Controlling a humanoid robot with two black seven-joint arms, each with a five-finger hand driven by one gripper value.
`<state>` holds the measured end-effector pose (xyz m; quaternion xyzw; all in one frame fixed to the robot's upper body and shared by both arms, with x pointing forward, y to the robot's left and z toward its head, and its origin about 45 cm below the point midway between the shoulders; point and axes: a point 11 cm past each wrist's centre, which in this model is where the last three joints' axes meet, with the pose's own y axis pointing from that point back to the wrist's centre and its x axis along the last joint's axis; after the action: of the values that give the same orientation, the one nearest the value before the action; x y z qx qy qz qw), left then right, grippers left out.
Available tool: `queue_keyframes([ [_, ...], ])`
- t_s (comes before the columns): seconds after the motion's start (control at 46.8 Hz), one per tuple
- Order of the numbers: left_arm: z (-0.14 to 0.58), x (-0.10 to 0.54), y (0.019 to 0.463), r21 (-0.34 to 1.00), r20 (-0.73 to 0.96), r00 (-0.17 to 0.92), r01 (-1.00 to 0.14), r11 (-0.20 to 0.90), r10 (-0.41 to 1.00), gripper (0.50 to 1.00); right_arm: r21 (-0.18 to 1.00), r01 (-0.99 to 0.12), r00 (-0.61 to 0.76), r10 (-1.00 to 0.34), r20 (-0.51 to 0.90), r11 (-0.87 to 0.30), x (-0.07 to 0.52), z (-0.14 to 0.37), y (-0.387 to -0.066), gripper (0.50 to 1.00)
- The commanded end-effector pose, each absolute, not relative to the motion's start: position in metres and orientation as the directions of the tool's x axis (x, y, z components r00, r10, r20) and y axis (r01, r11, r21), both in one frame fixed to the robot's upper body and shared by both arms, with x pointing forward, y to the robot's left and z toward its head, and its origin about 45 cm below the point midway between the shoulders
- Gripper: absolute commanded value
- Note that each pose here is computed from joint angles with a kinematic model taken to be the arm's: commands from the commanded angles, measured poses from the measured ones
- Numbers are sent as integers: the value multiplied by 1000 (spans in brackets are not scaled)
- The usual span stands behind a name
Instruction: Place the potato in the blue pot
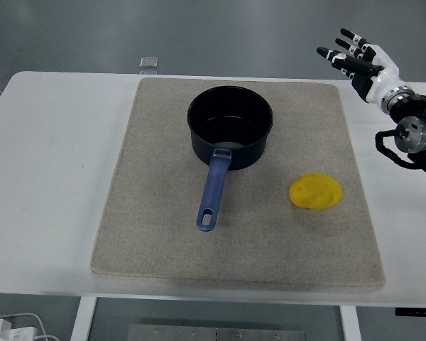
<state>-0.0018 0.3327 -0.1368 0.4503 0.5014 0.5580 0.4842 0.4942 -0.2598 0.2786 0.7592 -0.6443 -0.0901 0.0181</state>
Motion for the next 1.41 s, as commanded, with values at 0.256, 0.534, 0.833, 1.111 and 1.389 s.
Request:
queue_keyframes([
  [0.256,-137,-2,333,996,17,-126,-88,-28,992,1000,70,-972,233,-966,115,-226,451,325,-283,952],
  [0.534,-137,-2,333,996,17,-126,-88,-28,992,1000,76,-938,342,-864,370,-339,399,332,-303,952],
  [0.833,-137,-2,333,996,17,-126,-88,-28,992,1000,157,-867,474,-683,556,-473,355,297,-301,950],
  [1.111,-137,-2,333,996,17,-126,-88,-28,992,1000,225,-804,552,-552,625,-550,330,257,-291,950],
  [1.389,-137,-2,333,996,17,-126,-88,-28,992,1000,251,-798,550,-491,676,-548,327,224,-287,948],
])
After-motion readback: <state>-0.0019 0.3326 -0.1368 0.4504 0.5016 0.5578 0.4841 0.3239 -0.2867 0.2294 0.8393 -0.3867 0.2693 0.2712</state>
